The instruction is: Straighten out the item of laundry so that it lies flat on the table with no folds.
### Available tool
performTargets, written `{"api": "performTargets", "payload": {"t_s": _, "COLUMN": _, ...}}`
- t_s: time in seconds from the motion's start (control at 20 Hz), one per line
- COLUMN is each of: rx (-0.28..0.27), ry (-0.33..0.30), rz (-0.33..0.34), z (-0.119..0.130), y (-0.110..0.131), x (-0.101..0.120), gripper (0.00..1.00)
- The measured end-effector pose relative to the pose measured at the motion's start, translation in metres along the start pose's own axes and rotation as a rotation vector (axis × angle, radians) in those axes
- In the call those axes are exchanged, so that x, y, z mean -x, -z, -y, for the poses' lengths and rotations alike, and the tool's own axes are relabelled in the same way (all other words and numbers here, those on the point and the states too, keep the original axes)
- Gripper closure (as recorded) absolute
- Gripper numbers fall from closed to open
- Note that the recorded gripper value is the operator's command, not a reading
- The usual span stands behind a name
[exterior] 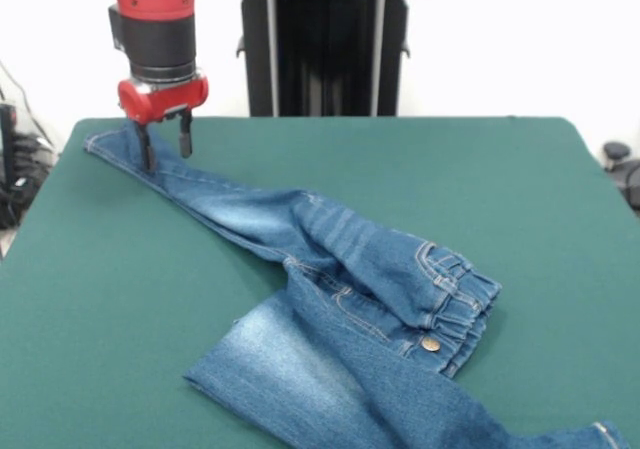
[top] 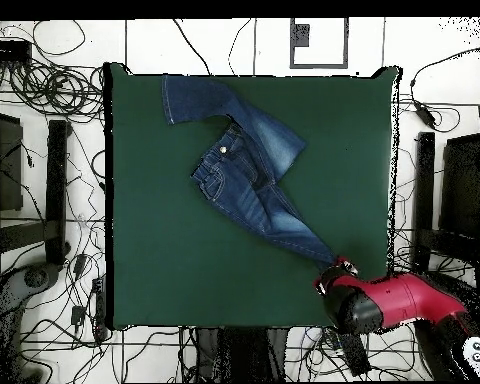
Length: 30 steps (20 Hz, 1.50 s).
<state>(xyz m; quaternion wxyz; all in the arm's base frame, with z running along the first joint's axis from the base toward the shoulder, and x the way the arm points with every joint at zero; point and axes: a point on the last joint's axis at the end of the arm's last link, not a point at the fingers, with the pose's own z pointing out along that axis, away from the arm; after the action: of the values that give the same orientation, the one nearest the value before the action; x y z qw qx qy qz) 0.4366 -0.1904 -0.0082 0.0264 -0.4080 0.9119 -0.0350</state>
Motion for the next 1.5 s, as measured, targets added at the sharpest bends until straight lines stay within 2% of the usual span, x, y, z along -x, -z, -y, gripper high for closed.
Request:
{"api": "performTargets", "payload": {"t_s": 0.1, "rx": 0.0, "ry": 0.014, "rz": -0.001, "z": -0.002, "y": -0.001, "x": 0.002, "gripper": 0.0}}
{"api": "performTargets", "payload": {"t_s": 0.35, "rx": -0.007, "ry": 0.097, "rz": -0.005, "z": -0.012, "y": -0.007, "x": 0.014, "gripper": 0.0}}
{"api": "performTargets", "payload": {"t_s": 0.7, "rx": -0.018, "ry": 0.144, "rz": -0.013, "z": -0.016, "y": -0.009, "x": 0.018, "gripper": 0.0}}
{"api": "performTargets", "payload": {"t_s": 1.2, "rx": -0.017, "ry": 0.16, "rz": -0.025, "z": -0.02, "y": -0.01, "x": 0.018, "gripper": 0.0}}
{"api": "performTargets", "payload": {"t_s": 1.5, "rx": -0.025, "ry": 0.182, "rz": -0.042, "z": -0.021, "y": -0.012, "x": 0.01, "gripper": 0.0}}
